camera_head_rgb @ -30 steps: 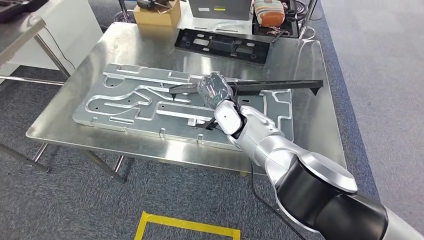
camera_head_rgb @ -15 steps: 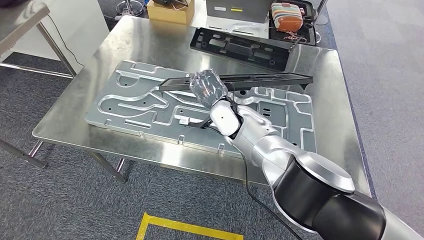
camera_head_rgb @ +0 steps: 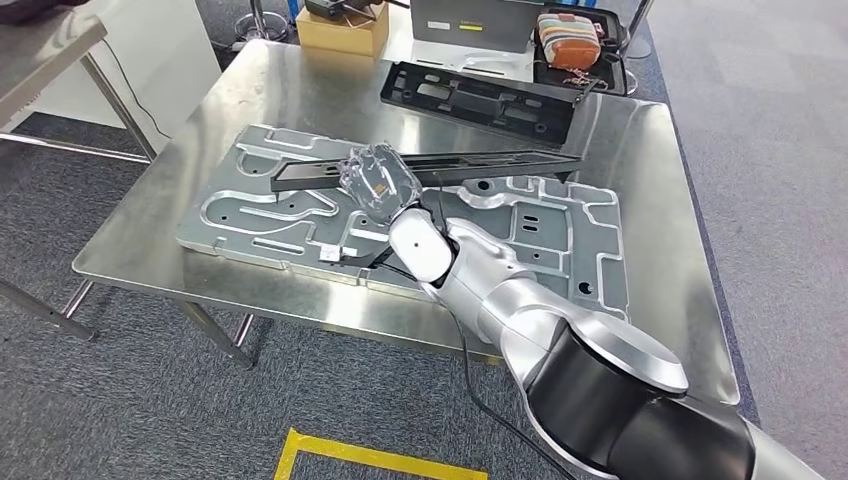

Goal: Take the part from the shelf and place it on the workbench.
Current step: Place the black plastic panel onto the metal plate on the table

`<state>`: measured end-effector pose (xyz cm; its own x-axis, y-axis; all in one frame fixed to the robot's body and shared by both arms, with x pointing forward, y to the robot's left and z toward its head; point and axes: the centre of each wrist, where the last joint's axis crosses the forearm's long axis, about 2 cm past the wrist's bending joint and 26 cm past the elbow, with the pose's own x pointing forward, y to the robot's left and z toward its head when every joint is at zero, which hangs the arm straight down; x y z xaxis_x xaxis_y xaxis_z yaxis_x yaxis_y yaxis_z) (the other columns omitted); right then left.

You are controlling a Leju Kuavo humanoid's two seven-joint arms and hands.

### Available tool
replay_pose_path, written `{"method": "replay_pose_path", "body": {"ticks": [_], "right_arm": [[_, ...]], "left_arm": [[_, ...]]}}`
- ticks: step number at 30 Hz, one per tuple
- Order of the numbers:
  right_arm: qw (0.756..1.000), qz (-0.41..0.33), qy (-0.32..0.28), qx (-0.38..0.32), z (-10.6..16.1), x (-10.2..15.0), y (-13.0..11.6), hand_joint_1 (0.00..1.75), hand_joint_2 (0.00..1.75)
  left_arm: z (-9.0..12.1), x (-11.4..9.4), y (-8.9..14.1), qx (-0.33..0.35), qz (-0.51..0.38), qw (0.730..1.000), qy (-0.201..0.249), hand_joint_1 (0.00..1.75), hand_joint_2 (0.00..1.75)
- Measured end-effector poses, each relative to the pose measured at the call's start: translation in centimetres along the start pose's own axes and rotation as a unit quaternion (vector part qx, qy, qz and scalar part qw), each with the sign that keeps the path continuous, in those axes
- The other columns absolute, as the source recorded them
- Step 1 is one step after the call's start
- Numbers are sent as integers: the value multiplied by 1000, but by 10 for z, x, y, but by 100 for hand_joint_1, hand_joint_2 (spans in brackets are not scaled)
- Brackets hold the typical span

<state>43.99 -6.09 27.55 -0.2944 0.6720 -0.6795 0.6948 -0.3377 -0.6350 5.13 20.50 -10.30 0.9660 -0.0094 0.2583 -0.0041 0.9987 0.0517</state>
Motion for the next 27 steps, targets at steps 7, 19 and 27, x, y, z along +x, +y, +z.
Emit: {"method": "replay_pose_path", "body": {"ticks": [7,19,27], "right_arm": [[1000,-8,9,9,-8,0,-9,0,44],[984,25,81,155,-8,-25,3,0,0],[965,-17,137,223,6,-48,26,0,0]], "left_arm": [[0,2,-1,4,-57,997,-48,0,131],[0,0,-2,-41,4,998,-54,0,0],[0,-2,-1,-29,31,999,-30,0,0]]}}
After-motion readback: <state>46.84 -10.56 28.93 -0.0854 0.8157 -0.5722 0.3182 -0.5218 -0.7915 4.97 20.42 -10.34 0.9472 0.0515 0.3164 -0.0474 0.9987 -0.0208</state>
